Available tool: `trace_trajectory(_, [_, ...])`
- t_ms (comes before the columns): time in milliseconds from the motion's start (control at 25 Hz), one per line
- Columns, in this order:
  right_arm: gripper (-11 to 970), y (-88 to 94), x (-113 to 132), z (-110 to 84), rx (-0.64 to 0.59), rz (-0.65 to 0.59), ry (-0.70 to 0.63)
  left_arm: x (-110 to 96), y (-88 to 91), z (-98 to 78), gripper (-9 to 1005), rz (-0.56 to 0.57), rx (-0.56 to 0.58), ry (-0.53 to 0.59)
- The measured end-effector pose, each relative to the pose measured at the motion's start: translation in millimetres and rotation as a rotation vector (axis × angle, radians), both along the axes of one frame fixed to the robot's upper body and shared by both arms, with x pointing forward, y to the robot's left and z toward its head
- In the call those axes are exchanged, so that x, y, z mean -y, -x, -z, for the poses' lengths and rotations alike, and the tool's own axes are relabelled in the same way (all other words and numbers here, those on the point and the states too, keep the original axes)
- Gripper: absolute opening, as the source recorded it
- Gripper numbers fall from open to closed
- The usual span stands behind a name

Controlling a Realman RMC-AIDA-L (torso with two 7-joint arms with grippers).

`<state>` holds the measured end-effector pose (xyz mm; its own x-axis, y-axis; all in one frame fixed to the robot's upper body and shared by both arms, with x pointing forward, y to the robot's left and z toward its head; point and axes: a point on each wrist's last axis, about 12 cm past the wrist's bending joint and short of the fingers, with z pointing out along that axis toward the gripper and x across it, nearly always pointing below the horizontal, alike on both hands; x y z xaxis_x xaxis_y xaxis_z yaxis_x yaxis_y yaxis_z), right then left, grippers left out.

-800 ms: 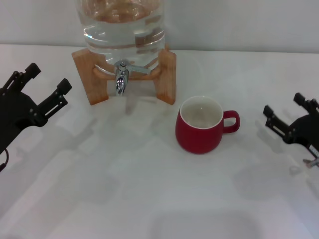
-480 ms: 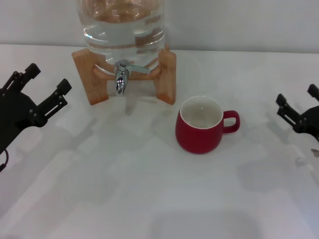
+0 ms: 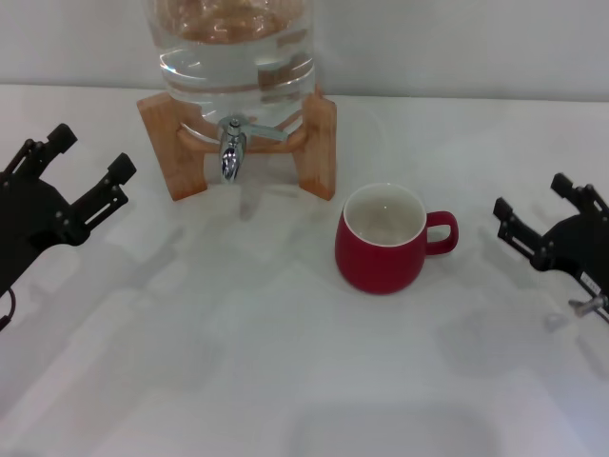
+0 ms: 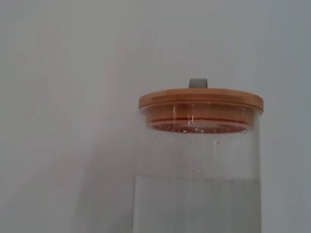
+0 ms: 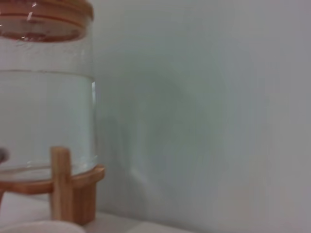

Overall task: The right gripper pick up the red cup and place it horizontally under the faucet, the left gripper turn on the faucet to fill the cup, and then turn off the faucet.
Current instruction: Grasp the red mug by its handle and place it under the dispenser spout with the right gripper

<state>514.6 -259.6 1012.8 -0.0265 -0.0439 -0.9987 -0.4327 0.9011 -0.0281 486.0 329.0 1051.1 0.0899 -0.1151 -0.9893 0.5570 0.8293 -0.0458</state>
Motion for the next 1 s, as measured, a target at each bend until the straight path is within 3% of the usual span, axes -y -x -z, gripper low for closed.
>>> trace_trajectory(600, [857,20.9,-12,13.1,-0.051,-0.095,0.027,-1,1.2,0.3,886,-0.001,-0.001,0.002])
trace_trajectory(1000, [858,22.9,-19,14.0,-0.062,-0.115,0.016,1,1.2,0.7,886,0.002,-0.002,0.011])
